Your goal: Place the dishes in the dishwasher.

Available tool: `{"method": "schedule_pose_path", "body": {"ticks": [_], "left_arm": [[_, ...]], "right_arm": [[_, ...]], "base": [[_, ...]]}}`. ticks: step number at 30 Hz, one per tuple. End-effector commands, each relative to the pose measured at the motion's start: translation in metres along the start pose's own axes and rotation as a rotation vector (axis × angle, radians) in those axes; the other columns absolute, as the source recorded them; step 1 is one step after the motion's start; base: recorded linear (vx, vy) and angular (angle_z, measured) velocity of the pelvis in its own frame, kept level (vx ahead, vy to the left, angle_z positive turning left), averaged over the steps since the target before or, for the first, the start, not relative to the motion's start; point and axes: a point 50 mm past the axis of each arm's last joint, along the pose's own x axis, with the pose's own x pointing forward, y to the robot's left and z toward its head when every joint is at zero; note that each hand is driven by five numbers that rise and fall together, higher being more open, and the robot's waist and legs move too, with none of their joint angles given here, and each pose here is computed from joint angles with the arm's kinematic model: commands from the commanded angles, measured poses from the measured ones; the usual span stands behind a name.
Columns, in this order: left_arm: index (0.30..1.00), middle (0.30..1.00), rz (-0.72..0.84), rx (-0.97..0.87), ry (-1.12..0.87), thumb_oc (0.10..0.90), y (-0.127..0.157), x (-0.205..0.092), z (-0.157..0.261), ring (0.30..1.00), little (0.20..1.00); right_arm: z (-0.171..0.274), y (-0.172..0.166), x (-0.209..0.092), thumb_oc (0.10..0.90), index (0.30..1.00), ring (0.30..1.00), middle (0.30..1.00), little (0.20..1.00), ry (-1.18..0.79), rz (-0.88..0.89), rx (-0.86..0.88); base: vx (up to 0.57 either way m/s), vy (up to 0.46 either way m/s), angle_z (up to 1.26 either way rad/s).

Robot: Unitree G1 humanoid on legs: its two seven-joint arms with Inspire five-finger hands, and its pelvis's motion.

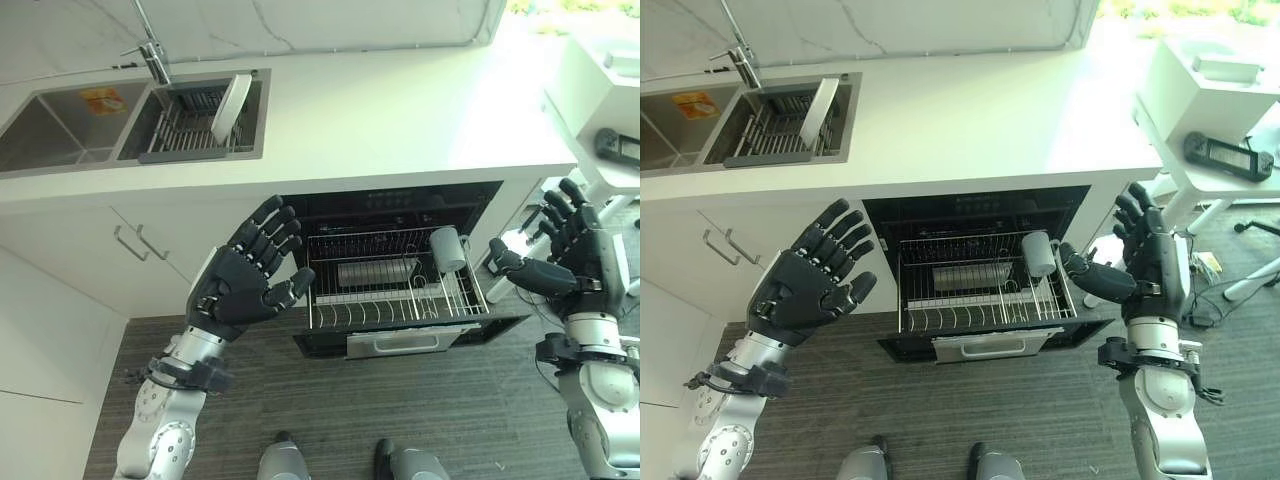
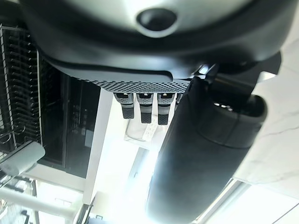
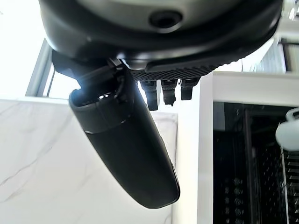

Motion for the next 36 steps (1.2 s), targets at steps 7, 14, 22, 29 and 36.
{"method": "schedule_pose_path", "body": {"ticks": [7,14,22,29,36], "left_arm": [[0.900,0.900,-0.152,0.074,-0.271,0.800,-0.012,0.017,0.051,0.900,0.900],[0.900,0.900,-0.265,0.145,-0.267,0.800,-0.022,0.030,0.064,0.900,0.900],[0.900,0.900,-0.310,0.337,-0.332,0.800,-0.036,0.032,0.077,0.900,0.900],[0.900,0.900,-0.250,0.375,-0.310,0.800,-0.035,0.026,0.069,0.900,0.900],[0.900,0.900,-0.210,0.339,-0.324,0.800,-0.034,0.022,0.067,0.900,0.900]], "right_arm": [[0.063,-0.009,0.023,0.800,0.900,0.900,0.900,0.900,-0.300,-0.039,-0.019],[0.047,-0.007,0.006,0.800,0.900,0.900,0.900,0.900,-0.252,-0.064,0.080],[0.045,0.002,0.011,0.800,0.900,0.900,0.900,0.900,-0.253,-0.015,0.099],[0.050,0.002,0.008,0.800,0.900,0.900,0.900,0.900,-0.280,0.048,0.101],[0.057,0.007,0.008,0.800,0.900,0.900,0.900,0.900,-0.295,0.075,0.089]], "base": [[0.12,0.678,-0.13],[0.05,0.500,0.12],[0.05,0.251,-0.23],[0.10,-0.088,0.04],[0.12,-0.208,0.13]]}}
